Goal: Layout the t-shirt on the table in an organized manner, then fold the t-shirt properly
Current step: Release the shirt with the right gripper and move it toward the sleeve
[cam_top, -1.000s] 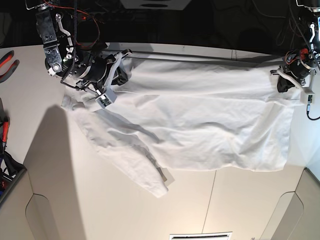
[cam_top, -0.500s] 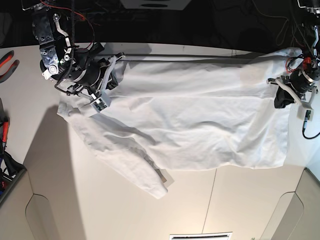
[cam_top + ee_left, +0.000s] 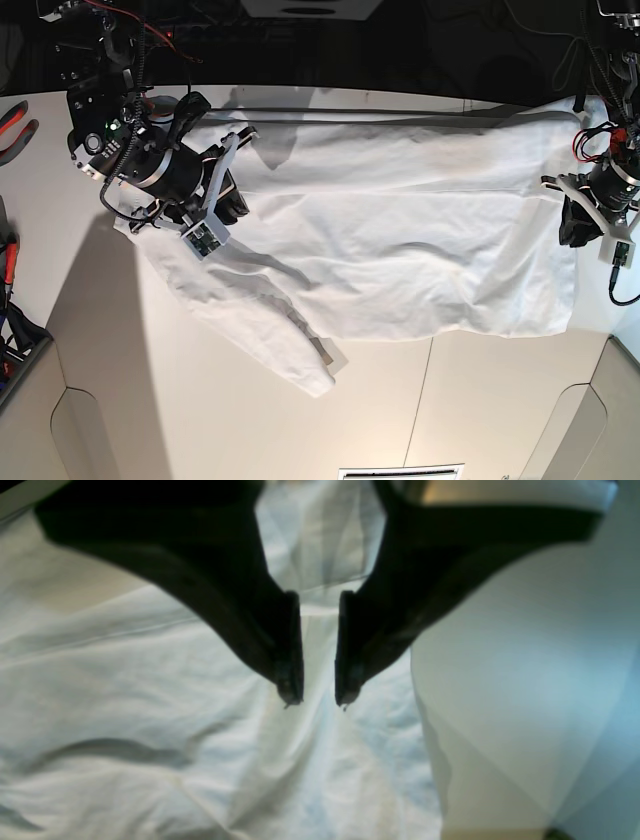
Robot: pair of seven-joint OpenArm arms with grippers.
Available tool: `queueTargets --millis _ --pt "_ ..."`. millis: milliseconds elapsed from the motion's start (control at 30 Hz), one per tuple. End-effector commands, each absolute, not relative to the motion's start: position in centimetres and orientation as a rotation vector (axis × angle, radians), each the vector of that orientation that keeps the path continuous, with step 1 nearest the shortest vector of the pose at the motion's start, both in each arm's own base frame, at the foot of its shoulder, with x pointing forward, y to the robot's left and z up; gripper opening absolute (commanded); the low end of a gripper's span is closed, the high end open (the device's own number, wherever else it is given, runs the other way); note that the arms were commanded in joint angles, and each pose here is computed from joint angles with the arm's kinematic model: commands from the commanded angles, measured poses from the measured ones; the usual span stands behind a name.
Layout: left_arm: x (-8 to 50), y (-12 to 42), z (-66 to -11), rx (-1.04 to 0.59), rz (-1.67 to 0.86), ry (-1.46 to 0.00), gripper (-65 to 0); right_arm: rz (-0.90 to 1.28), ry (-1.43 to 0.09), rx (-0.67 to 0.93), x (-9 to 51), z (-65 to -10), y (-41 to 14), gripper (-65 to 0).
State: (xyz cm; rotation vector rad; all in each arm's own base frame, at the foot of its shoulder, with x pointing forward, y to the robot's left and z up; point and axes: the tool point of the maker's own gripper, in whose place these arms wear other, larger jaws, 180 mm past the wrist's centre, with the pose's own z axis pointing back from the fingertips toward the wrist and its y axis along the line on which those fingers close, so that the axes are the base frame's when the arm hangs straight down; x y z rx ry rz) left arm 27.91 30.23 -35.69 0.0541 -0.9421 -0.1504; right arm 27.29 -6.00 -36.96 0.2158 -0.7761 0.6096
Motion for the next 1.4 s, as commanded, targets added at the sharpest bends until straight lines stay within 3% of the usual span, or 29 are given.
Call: queueTargets --millis 0,100,300,467,633,800,1067,1367 --pt "29.1 30.8 -33.8 0.085 -0.166 -1.002 -45.8 0.589 -0.854 0.190 29.0 -35.2 -6.3 -56.2" --pt "29.9 32.0 -33.1 0.147 -0.135 -1.016 -40.4 0.549 -0.923 0.097 31.2 -33.9 -7.7 -56.2" --pt "31.4 32.6 -31.6 0.184 -0.104 -1.067 -40.5 0.502 -1.060 -0.075 35.5 -30.5 -10.1 -56.0" --pt "32.3 32.0 -31.1 0.164 -0.086 -1.096 -40.5 0.477 -1.044 -0.114 39.2 -31.4 -11.7 -39.8" --pt "32.2 31.6 -31.4 0.151 -0.075 -1.097 -40.5 0.380 -0.944 -0.166 43.1 -35.4 -15.7 -39.3" --pt "32.3 31.5 -31.3 0.151 -0.076 -1.103 -40.5 0.227 -0.847 -0.071 45.1 -38.7 -18.8 -39.3" --pt "32.3 31.5 -31.3 0.151 -0.076 -1.104 -40.5 0.098 -0.794 0.298 44.0 -41.8 -16.9 -39.3" --pt "32.3 31.5 -31.3 0.151 -0.075 -1.104 -40.5 0.074 -0.711 0.364 42.3 -44.7 -14.3 -39.3"
